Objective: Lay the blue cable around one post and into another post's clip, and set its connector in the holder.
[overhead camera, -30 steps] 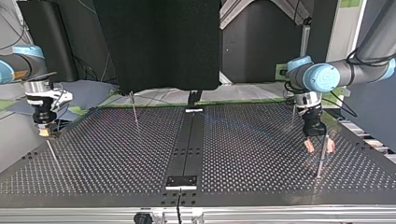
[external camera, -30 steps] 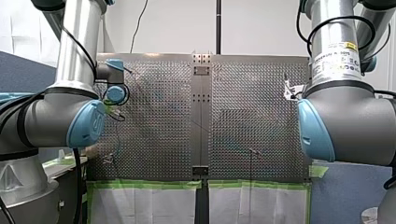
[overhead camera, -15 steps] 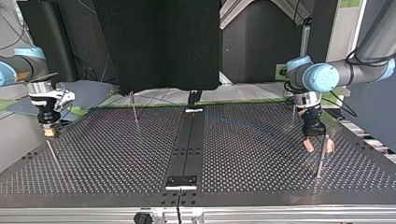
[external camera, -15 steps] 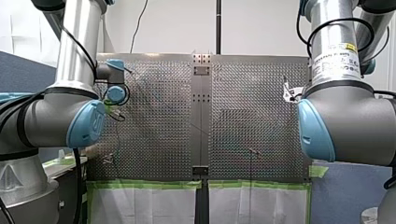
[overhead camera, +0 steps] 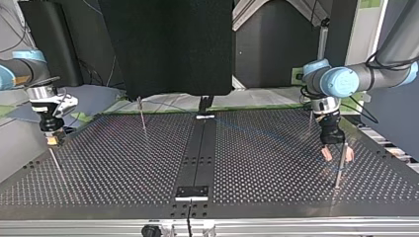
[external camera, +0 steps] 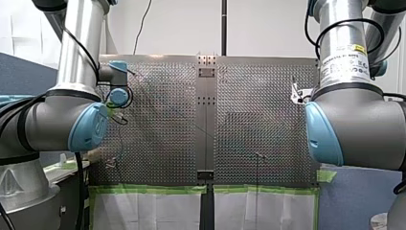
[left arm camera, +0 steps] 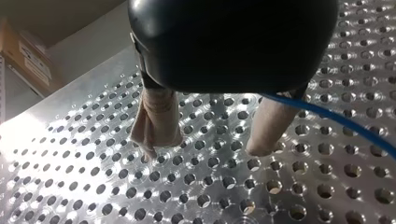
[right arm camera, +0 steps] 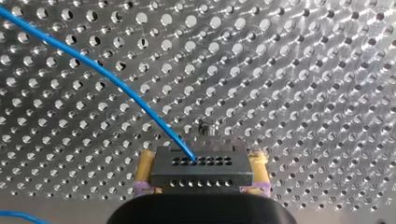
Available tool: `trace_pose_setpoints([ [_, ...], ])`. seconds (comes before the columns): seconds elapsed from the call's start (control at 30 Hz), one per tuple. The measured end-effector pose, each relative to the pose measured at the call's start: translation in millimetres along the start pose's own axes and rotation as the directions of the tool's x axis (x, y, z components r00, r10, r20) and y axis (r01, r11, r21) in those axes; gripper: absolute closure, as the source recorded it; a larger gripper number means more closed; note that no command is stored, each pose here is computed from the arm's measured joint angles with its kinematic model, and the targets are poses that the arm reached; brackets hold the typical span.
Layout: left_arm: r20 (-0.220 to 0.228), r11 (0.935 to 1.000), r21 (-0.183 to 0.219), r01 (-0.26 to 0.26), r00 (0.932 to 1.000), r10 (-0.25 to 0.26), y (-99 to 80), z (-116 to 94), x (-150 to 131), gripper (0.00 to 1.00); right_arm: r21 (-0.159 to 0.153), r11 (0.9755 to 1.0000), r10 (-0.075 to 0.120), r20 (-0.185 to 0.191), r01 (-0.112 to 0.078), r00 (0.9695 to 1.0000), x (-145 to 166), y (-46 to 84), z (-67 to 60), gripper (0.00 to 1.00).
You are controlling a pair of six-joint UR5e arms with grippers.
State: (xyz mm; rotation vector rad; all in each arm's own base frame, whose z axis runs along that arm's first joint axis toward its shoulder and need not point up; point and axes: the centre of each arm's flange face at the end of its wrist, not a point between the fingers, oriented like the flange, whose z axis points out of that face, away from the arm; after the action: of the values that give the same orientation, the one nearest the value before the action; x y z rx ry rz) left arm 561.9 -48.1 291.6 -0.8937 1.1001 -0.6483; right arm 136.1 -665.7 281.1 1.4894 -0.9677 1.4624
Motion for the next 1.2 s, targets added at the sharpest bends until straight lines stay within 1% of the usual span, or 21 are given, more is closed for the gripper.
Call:
trace_pose_setpoints([
  [0.37,0.001,1.0,0.0,-0.002,1.0,0.002,0.2,0.2,-0.4,0.0,-0.005,0.9999,0.01,-0.008,-0.01,0.9999,0.4,6.2,-0.2,1.0],
  [0.5,0.001,1.0,0.0,-0.002,1.0,0.002,0.2,0.3,-0.5,0.0,0.006,0.9999,0.015,-0.017,-0.015,0.9997,-3.0,7.0,1.9,1.0],
  [0.83,0.001,1.0,0.0,-0.003,1.0,0.003,0.3,0.4,-0.7,0.0,0.013,0.9999,0.011,-0.033,-0.011,0.9994,-4.5,8.5,4.3,1.0],
  [1.2,0.002,1.0,0.0,-0.006,1.0,0.006,0.8,0.7,-1.4,0.0,0.014,0.9999,0.007,-0.04,-0.007,0.9992,-2.7,9.9,6.6,1.0],
])
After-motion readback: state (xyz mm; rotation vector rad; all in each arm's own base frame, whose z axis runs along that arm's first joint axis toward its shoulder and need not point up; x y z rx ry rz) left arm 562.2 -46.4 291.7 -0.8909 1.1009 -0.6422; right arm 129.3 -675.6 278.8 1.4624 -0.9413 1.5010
